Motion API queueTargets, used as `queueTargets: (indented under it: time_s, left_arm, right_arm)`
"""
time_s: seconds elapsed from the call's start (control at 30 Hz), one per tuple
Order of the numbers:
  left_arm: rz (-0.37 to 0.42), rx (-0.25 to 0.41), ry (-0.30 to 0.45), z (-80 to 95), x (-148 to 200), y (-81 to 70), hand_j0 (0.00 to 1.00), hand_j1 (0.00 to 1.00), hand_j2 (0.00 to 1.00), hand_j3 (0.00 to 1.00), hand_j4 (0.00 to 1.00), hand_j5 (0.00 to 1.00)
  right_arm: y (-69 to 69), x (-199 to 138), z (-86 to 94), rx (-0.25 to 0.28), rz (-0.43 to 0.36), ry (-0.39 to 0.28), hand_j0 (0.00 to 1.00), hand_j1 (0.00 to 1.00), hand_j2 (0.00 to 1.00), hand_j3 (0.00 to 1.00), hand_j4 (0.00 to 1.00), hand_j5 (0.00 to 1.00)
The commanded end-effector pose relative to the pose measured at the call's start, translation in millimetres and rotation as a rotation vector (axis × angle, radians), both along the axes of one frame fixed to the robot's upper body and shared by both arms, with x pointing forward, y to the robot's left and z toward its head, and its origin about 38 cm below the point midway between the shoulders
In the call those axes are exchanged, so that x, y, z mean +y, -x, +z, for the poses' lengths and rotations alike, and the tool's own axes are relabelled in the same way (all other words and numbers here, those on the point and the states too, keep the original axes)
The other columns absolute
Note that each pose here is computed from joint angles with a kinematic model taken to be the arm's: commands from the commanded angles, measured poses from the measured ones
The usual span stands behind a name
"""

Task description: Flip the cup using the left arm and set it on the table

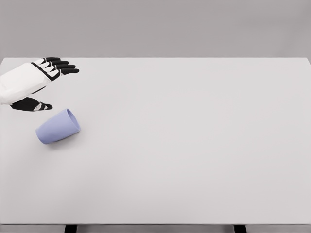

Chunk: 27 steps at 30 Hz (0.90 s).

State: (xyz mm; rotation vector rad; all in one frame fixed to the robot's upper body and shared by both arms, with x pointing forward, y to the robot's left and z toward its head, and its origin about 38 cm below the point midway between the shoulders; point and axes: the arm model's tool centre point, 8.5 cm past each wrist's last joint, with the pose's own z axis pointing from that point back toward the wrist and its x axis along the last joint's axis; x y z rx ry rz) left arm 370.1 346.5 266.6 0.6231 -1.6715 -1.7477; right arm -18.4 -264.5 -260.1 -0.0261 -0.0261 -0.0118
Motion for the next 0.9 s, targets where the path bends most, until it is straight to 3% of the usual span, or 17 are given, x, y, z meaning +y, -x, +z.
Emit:
queueTargets:
  time_s: [0.0, 0.43, 0.77, 0.8, 0.87]
  left_arm:
    - [-0.009, -0.003, -0.001, 2.5, -2.1, 1.9, 1.0, 1.0, 1.0, 1.0, 1.0, 1.0]
    - [-0.009, 0.0, 0.002, 2.1, -2.1, 2.1, 1.0, 1.0, 1.0, 1.0, 1.0, 1.0]
    - [-0.021, 0.03, 0.015, -8.4, -6.1, 8.1, 1.0, 1.0, 1.0, 1.0, 1.0, 1.0]
    - [-0.016, 0.043, 0.033, -9.1, -5.5, 8.5, 1.0, 1.0, 1.0, 1.0, 1.0, 1.0]
    - [0.013, 0.108, 0.153, -8.8, -2.7, 8.6, 1.0, 1.0, 1.0, 1.0, 1.0, 1.0]
  right_arm:
    - [-0.5, -0.1, 0.0, -0.003, 0.0, 0.001, 1.0, 1.0, 1.0, 1.0, 1.0, 1.0]
    - [1.5, 0.0, 0.1, 0.005, -0.001, 0.001, 1.0, 1.0, 1.0, 1.0, 1.0, 1.0]
    - [1.5, 0.0, 0.1, 0.005, -0.001, 0.001, 1.0, 1.0, 1.0, 1.0, 1.0, 1.0]
    - [1.5, 0.0, 0.1, 0.005, -0.001, 0.001, 1.0, 1.0, 1.0, 1.0, 1.0, 1.0]
    - [1.5, 0.0, 0.1, 0.005, -0.001, 0.001, 1.0, 1.0, 1.0, 1.0, 1.0, 1.0]
